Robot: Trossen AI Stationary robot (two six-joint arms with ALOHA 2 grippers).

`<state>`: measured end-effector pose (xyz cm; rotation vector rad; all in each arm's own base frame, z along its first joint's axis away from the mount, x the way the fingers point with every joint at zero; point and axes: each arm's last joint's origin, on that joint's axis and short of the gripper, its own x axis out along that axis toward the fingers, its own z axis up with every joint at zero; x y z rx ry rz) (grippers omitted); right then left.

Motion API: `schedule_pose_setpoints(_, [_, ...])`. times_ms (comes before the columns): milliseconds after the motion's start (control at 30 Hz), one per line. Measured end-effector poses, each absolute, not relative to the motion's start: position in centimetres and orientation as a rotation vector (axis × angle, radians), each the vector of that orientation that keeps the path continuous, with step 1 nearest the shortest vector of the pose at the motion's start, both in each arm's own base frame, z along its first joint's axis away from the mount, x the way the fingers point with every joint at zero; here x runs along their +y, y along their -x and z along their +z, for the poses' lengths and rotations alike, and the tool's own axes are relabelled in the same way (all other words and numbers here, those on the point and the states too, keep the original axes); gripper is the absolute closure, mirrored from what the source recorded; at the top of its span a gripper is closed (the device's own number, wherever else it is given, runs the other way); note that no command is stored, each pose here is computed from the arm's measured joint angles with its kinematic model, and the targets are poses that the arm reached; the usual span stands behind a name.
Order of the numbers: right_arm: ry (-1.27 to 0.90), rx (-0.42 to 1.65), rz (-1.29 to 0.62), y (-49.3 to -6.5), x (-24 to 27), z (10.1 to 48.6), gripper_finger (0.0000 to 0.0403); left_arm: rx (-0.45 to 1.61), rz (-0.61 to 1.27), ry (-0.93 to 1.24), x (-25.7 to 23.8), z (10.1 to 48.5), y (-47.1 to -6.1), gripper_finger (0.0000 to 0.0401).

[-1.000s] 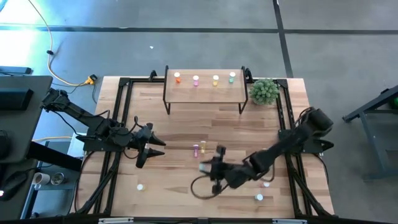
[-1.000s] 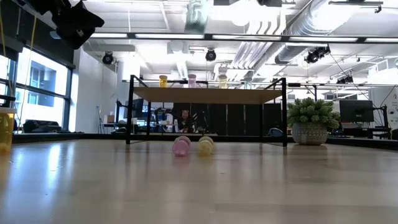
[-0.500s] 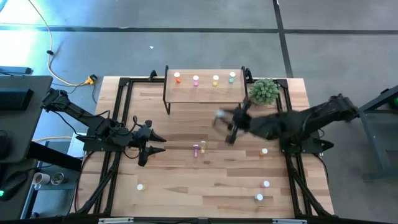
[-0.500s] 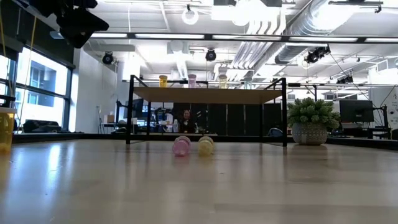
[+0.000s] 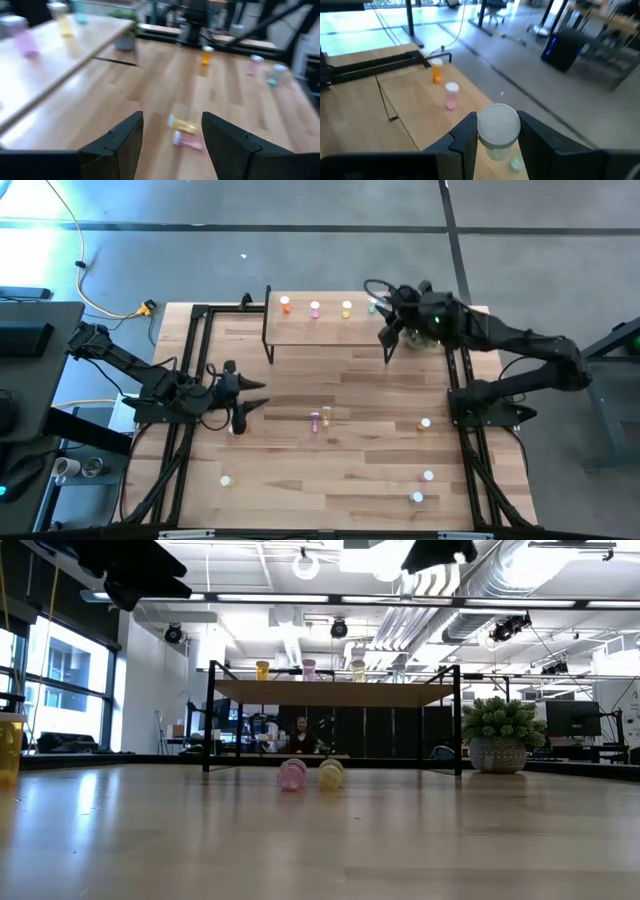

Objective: Pick and place medicine bottles onto shelf by color
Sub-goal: Put the left green pill bottle on the shelf aligned with the other green pill bottle

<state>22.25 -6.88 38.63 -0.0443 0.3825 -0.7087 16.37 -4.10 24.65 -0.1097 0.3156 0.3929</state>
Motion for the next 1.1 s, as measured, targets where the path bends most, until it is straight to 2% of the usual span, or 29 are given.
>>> schedule_pose_setpoints(267, [-0.060,0.559,-0.647,-22.7,-10.5,36.0,0.0290,0.269,0.563,0.019,-3.5,25.0,-16.3,0.0208])
schedule_pose_setpoints(533, [-0.098,0.709,-0.575,-23.5,-11.6,33.8,0.0290,0.206,0.653,-0.072,-2.6,26.0,-16.7,0.0208])
schedule_pose_setpoints(867, [-0.118,0.652,-0.570,-25.0,-10.8,31.4,0.0290,0.200,0.713,-0.130,-1.5,26.5,-17.0,0.0208])
schedule_pose_setpoints(1100, [-0.124,0.666,-0.647,-24.5,-9.7,29.0,0.0290,0.200,0.758,-0.157,-0.6,26.7,-17.1,0.0208])
